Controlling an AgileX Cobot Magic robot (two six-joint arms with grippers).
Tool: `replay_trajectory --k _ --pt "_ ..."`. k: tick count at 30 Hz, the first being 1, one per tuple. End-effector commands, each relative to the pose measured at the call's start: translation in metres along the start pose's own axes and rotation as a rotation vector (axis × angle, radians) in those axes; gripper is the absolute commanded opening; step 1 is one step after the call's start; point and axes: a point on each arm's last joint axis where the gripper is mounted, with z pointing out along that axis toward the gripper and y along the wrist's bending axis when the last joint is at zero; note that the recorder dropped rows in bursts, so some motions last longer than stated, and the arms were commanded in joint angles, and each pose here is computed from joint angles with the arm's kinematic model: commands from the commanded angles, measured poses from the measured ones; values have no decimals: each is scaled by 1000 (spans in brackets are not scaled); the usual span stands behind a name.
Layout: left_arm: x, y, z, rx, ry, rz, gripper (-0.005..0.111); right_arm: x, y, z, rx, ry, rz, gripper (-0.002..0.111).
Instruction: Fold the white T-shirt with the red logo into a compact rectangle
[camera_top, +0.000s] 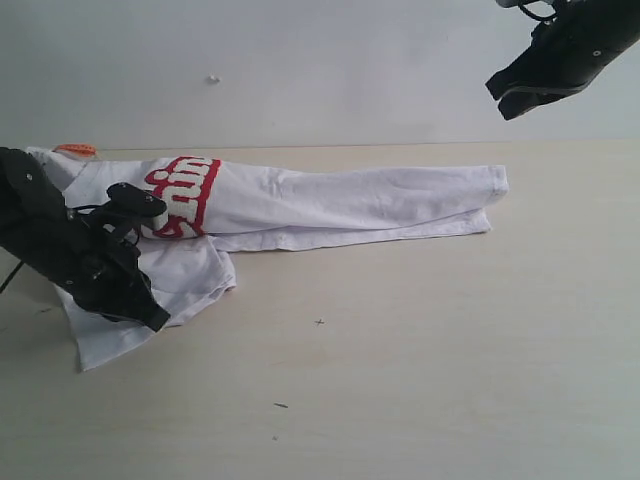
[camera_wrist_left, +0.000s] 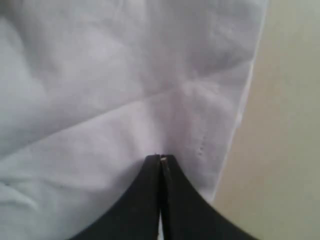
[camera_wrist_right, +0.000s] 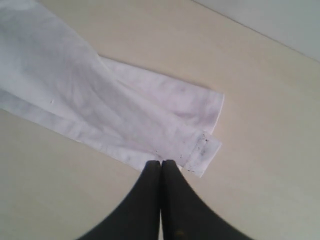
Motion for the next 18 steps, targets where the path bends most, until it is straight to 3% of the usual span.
replay_trajectory --k 1,9,13,16,18 --pt "33 -14 0 128 332 16 0 -2 0 -6 -2 -21 8 0" --pt "55 -36 -36 299 543 8 0 -4 5 -6 -64 -32 36 0" --pt "68 -41 -43 317 641 -26 0 -4 11 -7 -125 -40 37 0" --pt "63 -41 -53 277 581 -21 0 -4 13 -7 -147 -42 38 0" --pt "53 -39 -61 216 460 8 0 -4 13 -7 -147 -42 38 0"
